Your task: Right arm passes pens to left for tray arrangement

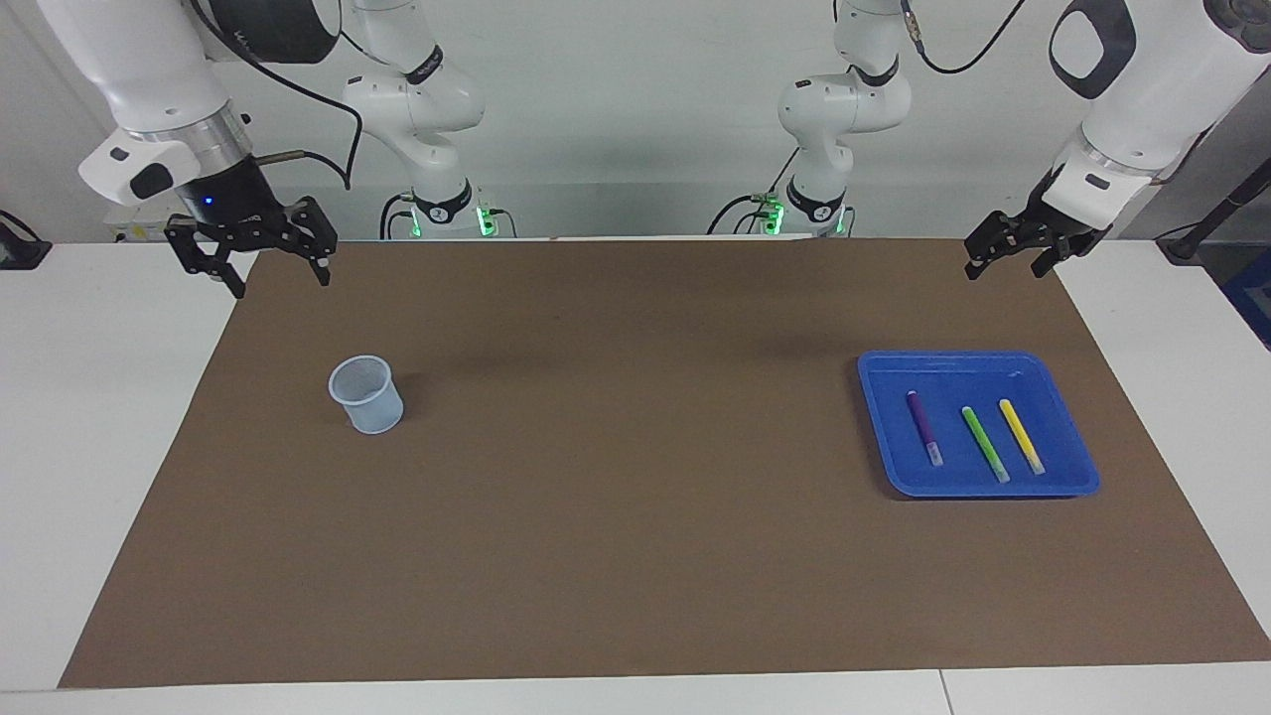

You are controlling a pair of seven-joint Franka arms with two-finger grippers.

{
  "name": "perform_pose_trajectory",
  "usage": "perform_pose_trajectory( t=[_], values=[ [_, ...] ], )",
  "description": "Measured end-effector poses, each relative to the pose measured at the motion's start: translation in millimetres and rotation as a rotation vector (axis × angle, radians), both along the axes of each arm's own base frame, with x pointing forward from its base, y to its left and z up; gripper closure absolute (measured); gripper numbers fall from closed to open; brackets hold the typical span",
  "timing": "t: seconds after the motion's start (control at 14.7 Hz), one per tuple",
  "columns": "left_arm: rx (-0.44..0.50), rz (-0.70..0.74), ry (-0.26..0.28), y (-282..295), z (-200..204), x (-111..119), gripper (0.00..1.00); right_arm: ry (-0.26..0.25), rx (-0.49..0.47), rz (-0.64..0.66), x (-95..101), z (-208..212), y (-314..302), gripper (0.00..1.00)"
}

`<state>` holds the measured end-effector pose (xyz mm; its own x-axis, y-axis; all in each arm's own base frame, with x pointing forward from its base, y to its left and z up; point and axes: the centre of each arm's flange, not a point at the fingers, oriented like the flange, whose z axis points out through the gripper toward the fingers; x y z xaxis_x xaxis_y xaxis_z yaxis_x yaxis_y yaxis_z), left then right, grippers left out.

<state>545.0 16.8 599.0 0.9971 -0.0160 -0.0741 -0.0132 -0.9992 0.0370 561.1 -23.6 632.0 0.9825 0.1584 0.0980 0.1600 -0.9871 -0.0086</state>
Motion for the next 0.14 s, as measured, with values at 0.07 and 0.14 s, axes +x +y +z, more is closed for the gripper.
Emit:
perform_pose_trajectory(
  t=[0.07,0.14],
  values=[
    [0.0,0.0,0.0,0.0,0.2,0.0,0.0,0.0,0.0,0.0,0.0,0.0,-0.1,0.0],
    [0.0,0.0,-0.001,0.0,0.4,0.0,0.0,0.0,0.0,-0.001,0.0,0.0,-0.3,0.0]
  ],
)
